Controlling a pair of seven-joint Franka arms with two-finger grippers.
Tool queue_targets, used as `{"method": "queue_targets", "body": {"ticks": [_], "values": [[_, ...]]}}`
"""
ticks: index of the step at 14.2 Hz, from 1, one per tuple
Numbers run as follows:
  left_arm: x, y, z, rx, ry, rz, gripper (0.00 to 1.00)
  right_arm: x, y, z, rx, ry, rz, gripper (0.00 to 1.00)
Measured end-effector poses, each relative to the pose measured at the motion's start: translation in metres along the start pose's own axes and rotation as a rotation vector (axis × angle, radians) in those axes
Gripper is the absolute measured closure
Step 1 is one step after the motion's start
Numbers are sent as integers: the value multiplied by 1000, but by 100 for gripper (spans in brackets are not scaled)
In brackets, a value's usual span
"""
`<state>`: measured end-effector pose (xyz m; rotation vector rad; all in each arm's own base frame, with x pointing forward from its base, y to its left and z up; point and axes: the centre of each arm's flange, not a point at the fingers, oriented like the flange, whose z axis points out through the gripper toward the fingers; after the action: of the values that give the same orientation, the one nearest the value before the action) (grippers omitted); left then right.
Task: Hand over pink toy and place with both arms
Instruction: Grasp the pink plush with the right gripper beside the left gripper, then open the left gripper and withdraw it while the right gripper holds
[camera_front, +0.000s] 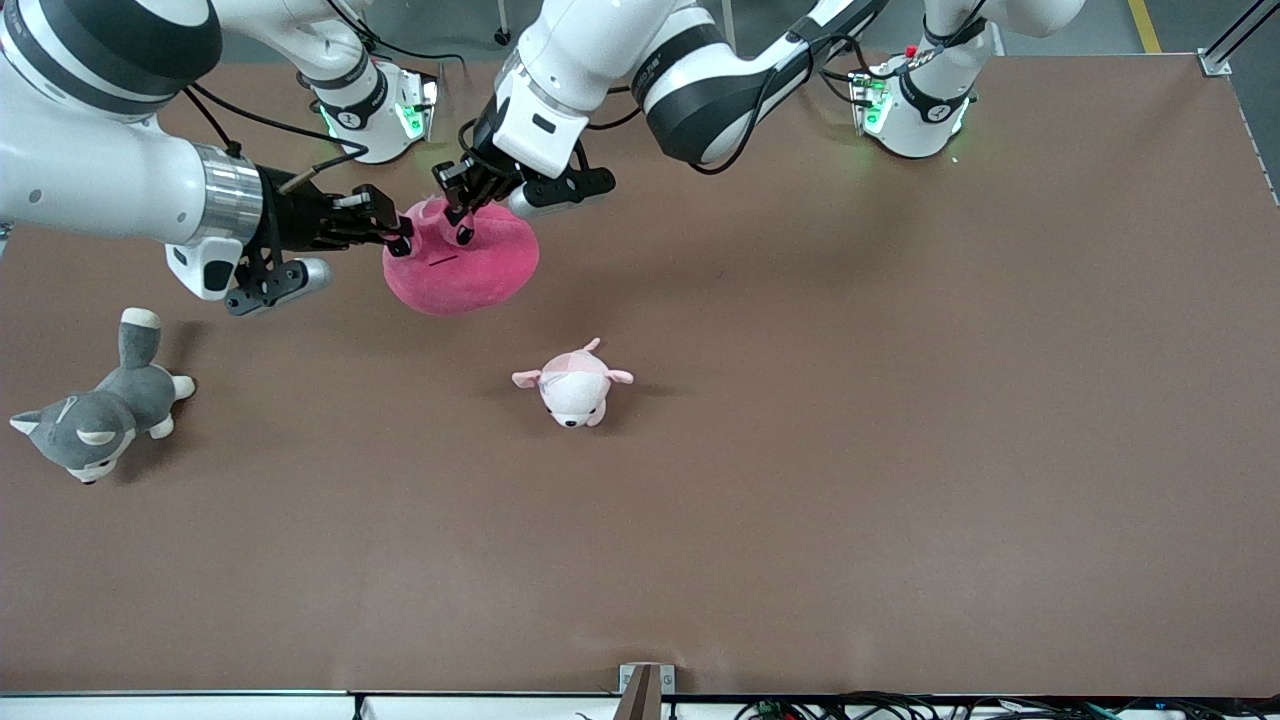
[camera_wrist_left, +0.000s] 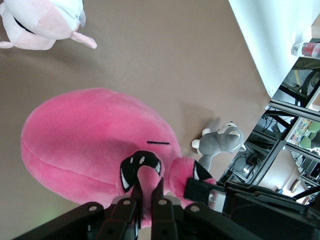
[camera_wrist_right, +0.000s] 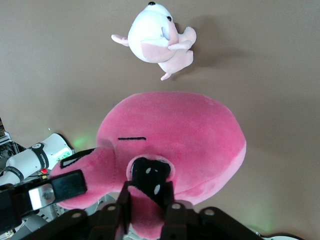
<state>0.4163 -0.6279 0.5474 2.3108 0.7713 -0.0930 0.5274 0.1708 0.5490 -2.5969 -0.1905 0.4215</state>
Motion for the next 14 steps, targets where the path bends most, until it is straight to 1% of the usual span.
{"method": "queue_targets", "body": {"ticks": [2,4,5,6,7,8,9,10,11,14], "values": [[0,0,0,0,0,0,91,0,1,0,-1,-4,1,89],[0,0,0,0,0,0,91,-1,2,0,-1,-5,5,89],[1,0,0,0,1,-1,88,-1,2,0,-2,-7,14,90],[2,0,0,0,2,-2,88,-1,2,0,-2,-13,27,90],[3,1,-1,-2,3,-2,82,-2,2,1,-2,-20,40,90],[4,2,-2,-5,4,-4,74,-3,2,1,-3,-25,45,90],[6,4,-5,-10,8,-5,62,-3,2,2,-4,-31,47,90],[12,5,-8,-10,25,-4,52,-4,3,2,-6,-37,50,90],[24,5,-13,8,61,0,42,-5,5,0,-9,-40,56,90],[71,1,-43,134,191,17,11,-4,33,-16,0,-18,107,90]]}}
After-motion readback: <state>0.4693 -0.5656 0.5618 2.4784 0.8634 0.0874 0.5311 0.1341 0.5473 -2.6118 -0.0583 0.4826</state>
